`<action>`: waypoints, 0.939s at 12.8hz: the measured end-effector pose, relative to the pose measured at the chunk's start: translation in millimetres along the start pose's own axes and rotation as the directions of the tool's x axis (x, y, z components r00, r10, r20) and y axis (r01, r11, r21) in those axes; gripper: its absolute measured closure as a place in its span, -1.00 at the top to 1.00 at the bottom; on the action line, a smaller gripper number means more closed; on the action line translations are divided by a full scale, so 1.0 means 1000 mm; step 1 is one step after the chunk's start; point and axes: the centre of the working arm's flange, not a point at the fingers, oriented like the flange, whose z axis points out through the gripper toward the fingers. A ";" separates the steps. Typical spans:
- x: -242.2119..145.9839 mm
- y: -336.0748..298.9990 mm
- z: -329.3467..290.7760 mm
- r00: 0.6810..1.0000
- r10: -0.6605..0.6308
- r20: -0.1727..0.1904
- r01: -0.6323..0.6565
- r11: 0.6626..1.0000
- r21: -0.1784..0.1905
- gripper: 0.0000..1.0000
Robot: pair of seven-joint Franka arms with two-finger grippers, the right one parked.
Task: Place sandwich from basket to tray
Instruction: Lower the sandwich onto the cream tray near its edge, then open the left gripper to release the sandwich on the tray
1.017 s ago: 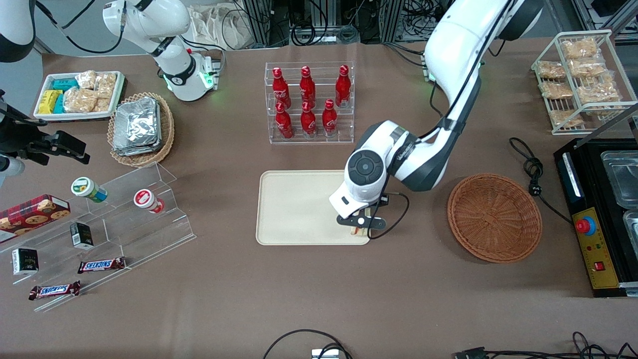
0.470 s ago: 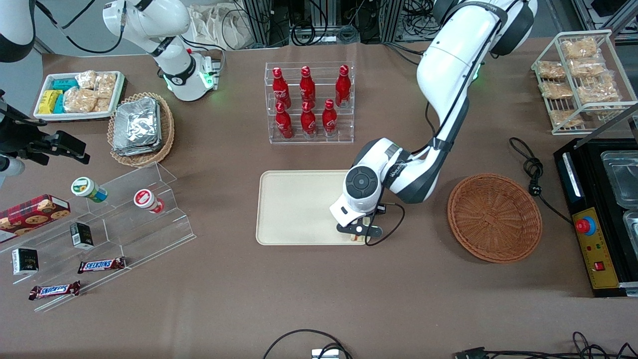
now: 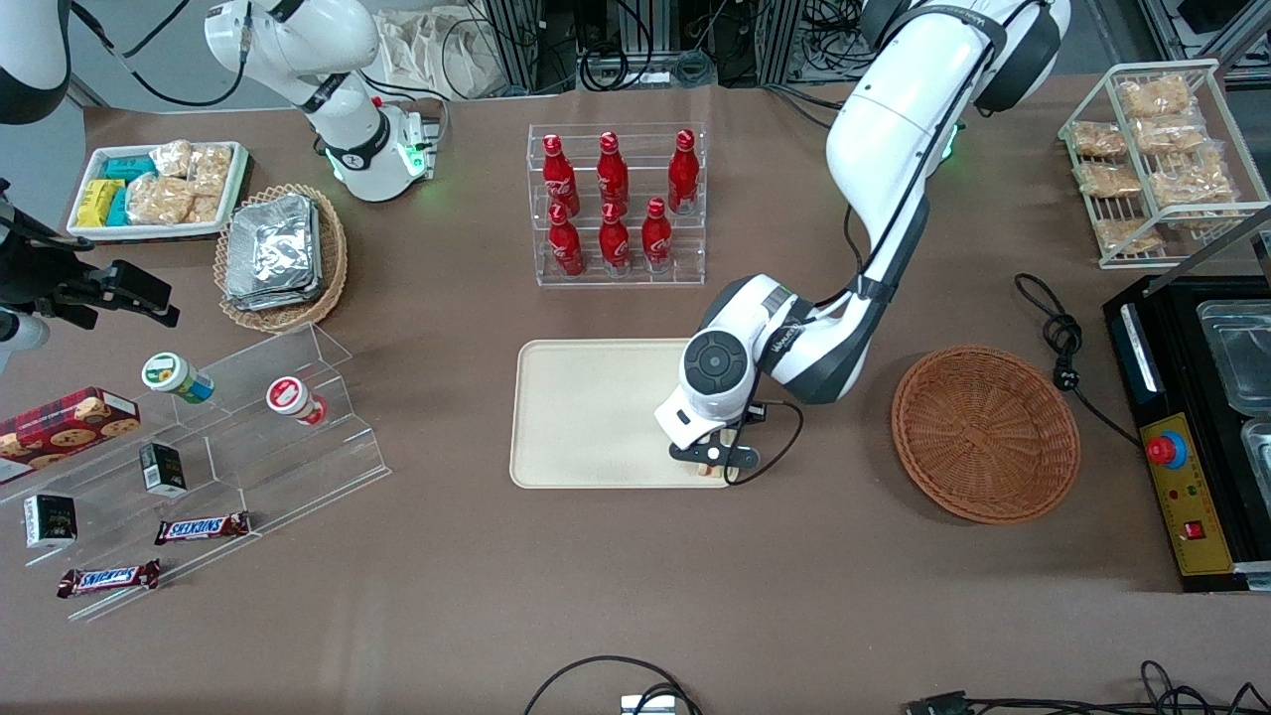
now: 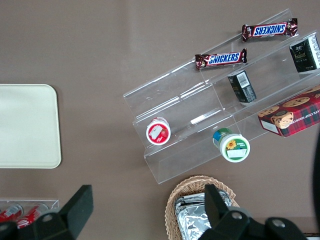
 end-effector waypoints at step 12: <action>0.008 -0.022 -0.111 0.986 -0.043 -0.160 0.028 0.995 -0.097 1.00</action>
